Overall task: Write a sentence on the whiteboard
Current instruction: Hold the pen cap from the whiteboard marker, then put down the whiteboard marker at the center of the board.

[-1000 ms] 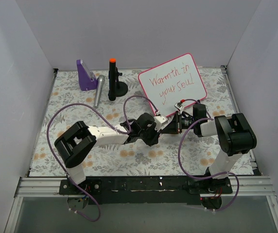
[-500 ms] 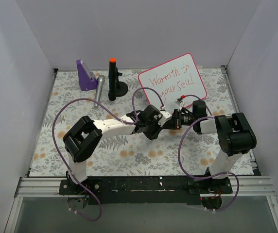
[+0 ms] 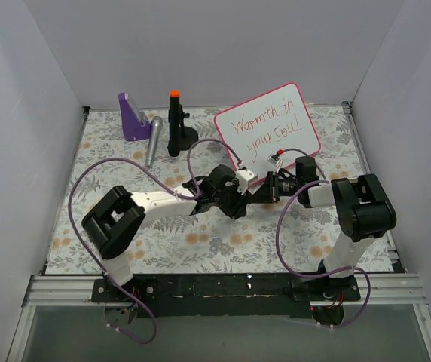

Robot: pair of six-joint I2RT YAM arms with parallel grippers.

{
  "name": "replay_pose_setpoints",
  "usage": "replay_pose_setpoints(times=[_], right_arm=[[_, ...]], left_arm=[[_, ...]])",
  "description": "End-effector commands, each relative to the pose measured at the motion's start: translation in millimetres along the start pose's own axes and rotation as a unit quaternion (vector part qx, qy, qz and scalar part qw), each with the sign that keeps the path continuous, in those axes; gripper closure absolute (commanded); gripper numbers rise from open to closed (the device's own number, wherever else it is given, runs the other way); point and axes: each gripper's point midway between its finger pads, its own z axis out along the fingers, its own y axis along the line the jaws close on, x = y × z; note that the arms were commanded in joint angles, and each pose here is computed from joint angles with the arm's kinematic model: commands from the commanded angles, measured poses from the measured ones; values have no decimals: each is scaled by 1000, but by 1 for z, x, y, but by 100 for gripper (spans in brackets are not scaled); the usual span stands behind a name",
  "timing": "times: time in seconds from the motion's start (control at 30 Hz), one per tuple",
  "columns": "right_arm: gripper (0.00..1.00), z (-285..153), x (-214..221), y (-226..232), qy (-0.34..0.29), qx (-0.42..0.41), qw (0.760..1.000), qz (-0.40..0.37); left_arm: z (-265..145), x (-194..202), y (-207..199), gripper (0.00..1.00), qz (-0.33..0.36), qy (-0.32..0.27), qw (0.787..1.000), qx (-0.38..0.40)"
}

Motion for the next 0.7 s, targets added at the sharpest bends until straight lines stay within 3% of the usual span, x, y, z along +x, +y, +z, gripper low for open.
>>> replay_pose_setpoints(times=[0.0,0.1,0.2,0.23,0.3,0.33,0.4,0.43,0.47,0.67], right_arm=[[99,-12,20,-4,15,2,999,37],[99,-16,21,-10,12,17,999,29],[97,-19,26,-17,14,39,999,22],[92,-20,26,-18,12,45,999,19],[85,-22,27,-21,13,58,998,6],[74,-23,27,-23,16,65,998,-3],[63,-27,29,-29,34,94,995,6],[51,-30,32,-33,49,100,993,-28],[44,-34,45,-33,71,110,991,-2],[24,-76,12,-50,64,220,970,-76]], left_arm=[[-74,-93,-37,50,5,-219,975,45],[-91,-71,-37,37,-24,-216,975,38],[-119,-58,-29,9,-60,-226,972,5],[-135,-59,-17,2,-78,-244,966,-27],[-151,-52,-9,2,-114,-243,962,-43],[-160,-49,2,2,-131,-246,959,-57],[-183,-47,4,2,-154,-265,950,-62],[-190,-45,8,2,-162,-272,946,-71],[-201,-42,10,2,-170,-280,941,-83],[-225,-34,13,2,-187,-301,930,-101]])
